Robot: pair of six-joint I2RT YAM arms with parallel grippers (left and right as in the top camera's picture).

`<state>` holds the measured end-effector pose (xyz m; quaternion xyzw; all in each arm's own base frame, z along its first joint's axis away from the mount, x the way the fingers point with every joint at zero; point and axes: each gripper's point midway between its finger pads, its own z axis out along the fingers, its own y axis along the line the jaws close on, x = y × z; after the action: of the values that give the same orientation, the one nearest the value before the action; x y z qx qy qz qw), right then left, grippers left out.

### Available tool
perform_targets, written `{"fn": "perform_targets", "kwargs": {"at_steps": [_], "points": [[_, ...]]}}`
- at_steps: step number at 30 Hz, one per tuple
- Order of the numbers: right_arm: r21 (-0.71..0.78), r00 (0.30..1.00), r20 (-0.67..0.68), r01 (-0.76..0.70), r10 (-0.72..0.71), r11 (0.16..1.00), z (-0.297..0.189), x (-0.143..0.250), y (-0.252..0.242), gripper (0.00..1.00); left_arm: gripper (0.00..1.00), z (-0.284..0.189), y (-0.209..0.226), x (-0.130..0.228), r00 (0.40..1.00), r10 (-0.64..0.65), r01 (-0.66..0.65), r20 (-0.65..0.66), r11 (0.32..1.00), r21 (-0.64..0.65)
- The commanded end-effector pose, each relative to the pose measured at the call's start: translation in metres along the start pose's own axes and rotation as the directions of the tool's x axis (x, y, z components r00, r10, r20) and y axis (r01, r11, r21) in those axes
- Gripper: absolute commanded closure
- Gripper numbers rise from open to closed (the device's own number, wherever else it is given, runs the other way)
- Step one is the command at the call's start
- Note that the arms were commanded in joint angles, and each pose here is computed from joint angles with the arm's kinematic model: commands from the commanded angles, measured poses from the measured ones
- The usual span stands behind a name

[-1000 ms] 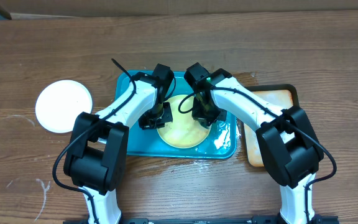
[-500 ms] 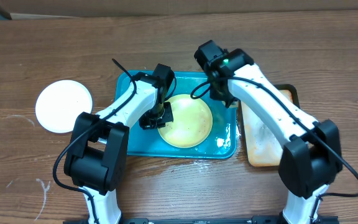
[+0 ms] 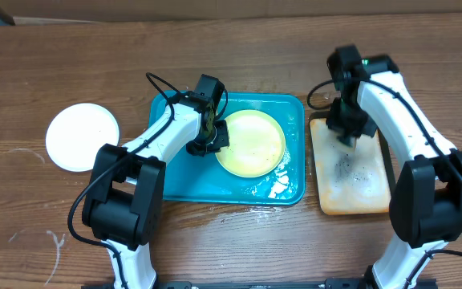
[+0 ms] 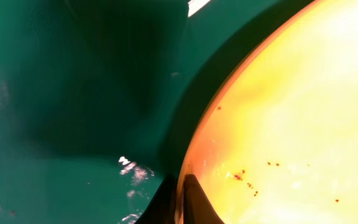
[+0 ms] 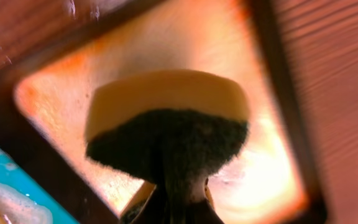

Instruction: Clean dirty plates on tray and stack at the side

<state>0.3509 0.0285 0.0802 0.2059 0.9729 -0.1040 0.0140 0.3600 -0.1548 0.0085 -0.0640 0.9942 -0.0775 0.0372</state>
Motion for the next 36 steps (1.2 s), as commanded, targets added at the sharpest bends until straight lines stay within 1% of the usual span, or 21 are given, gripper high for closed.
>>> {"fn": "perform_targets", "kwargs": {"at_steps": [1,6,11,12,13,14,15,17,21,29,34,36], "points": [[-0.158,0.988,-0.121,0.071,-0.091,0.985,0.026,0.035,0.020,0.96,0.96,0.016,0.006,0.010,0.998,0.015,-0.016,-0.058,1.000,-0.012],[-0.169,0.984,-0.169,0.036,-0.065,0.985,0.065,0.059,0.021,0.96,0.96,0.003,0.004,-0.001,0.999,0.016,-0.017,-0.038,0.999,-0.033],[-0.165,0.988,-0.144,0.030,-0.054,0.986,0.071,0.056,0.021,0.96,0.96,-0.012,0.001,-0.011,1.000,0.018,-0.019,-0.024,0.999,-0.051],[-0.168,0.989,-0.140,0.029,-0.053,0.985,0.070,0.055,0.021,0.75,0.96,-0.014,0.001,-0.012,1.000,0.017,-0.019,-0.022,0.998,-0.055],[-0.162,0.990,-0.132,0.030,-0.052,0.986,0.070,0.053,0.020,0.38,0.96,-0.017,0.002,-0.013,1.000,0.017,-0.019,-0.022,0.998,-0.063],[-0.151,0.991,-0.122,0.032,-0.051,0.988,0.070,0.051,0.019,0.23,0.96,-0.020,0.001,-0.014,1.000,0.017,-0.019,-0.019,0.998,-0.066],[-0.142,0.992,-0.112,0.035,-0.051,0.989,0.070,0.049,0.017,0.17,0.96,-0.022,0.001,-0.016,1.000,0.018,-0.019,-0.014,0.997,-0.071],[-0.138,0.993,-0.097,0.055,-0.069,0.989,0.068,0.045,0.017,0.01,0.96,-0.028,0.002,-0.020,1.000,0.015,-0.015,-0.002,0.996,-0.089],[-0.139,0.993,-0.073,0.077,-0.088,0.987,0.062,0.038,0.018,0.00,0.96,-0.045,-0.001,-0.032,0.999,0.028,-0.023,0.041,0.992,-0.121],[-0.181,0.996,0.008,0.093,-0.094,0.979,0.036,0.017,0.025,0.00,0.96,-0.098,-0.017,-0.060,0.983,0.081,-0.048,0.166,0.980,-0.195],[-0.192,0.996,0.033,0.093,-0.088,0.977,0.023,0.007,0.028,0.00,0.96,-0.127,-0.018,-0.068,0.967,0.116,-0.052,0.226,0.962,-0.270],[-0.195,0.996,0.040,0.092,-0.086,0.977,0.020,0.005,0.029,0.00,0.96,-0.139,-0.014,-0.069,0.961,0.129,-0.045,0.245,0.946,-0.320]]}}
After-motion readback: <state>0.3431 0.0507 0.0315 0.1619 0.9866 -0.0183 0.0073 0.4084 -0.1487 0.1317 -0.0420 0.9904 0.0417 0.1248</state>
